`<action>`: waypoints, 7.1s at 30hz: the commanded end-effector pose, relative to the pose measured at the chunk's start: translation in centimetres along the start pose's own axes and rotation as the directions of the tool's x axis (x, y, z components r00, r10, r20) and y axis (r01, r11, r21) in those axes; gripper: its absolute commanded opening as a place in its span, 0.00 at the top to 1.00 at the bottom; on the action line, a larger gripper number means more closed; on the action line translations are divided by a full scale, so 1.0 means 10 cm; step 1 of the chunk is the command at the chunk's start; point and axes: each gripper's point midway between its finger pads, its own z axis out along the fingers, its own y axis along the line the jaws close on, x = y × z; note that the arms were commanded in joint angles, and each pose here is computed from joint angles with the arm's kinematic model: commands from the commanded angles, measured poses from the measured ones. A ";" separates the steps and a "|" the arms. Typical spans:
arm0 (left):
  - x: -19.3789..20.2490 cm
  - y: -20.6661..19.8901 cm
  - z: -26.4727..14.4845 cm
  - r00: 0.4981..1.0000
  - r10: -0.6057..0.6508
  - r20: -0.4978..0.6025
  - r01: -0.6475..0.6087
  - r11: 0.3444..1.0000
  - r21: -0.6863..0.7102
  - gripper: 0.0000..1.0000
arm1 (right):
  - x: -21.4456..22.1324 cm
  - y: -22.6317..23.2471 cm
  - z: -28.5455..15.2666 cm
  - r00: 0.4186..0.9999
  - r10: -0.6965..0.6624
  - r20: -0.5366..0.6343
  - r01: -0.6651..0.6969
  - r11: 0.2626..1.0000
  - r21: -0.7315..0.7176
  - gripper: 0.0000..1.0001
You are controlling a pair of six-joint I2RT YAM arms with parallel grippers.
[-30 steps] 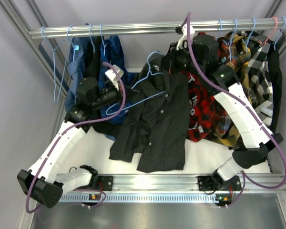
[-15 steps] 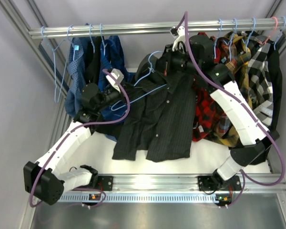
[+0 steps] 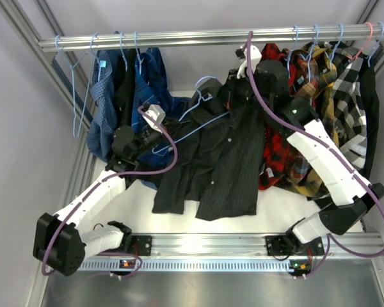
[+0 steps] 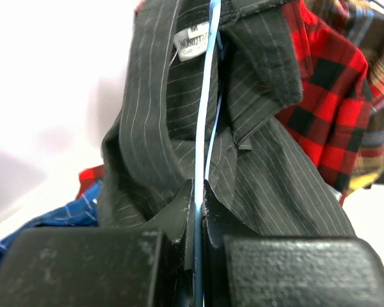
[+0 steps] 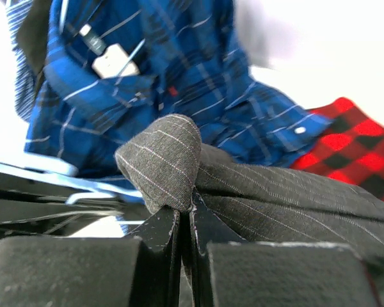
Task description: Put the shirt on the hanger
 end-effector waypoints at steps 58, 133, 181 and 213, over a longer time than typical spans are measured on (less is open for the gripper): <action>-0.67 -0.31 -0.09 0.863 0.051 0.502 -0.128 0.985 0.119 1.00 | -0.09 0.48 -0.43 0.829 -0.545 0.126 0.553 0.832 -0.038 0.01; -0.91 0.00 -0.20 0.937 -0.096 0.337 0.133 0.987 -0.089 0.02 | -0.22 0.33 0.29 0.718 -0.667 0.198 0.631 0.744 0.218 1.00; 0.26 -0.39 -0.16 0.669 -0.612 0.421 0.709 0.695 -0.117 0.24 | -0.89 0.10 0.42 0.767 -0.590 0.250 0.453 0.775 0.440 1.00; 0.12 -0.17 0.47 0.644 -0.334 0.688 0.645 0.721 -0.253 0.21 | -0.82 0.00 0.31 0.821 -0.505 0.265 0.377 0.829 0.412 1.00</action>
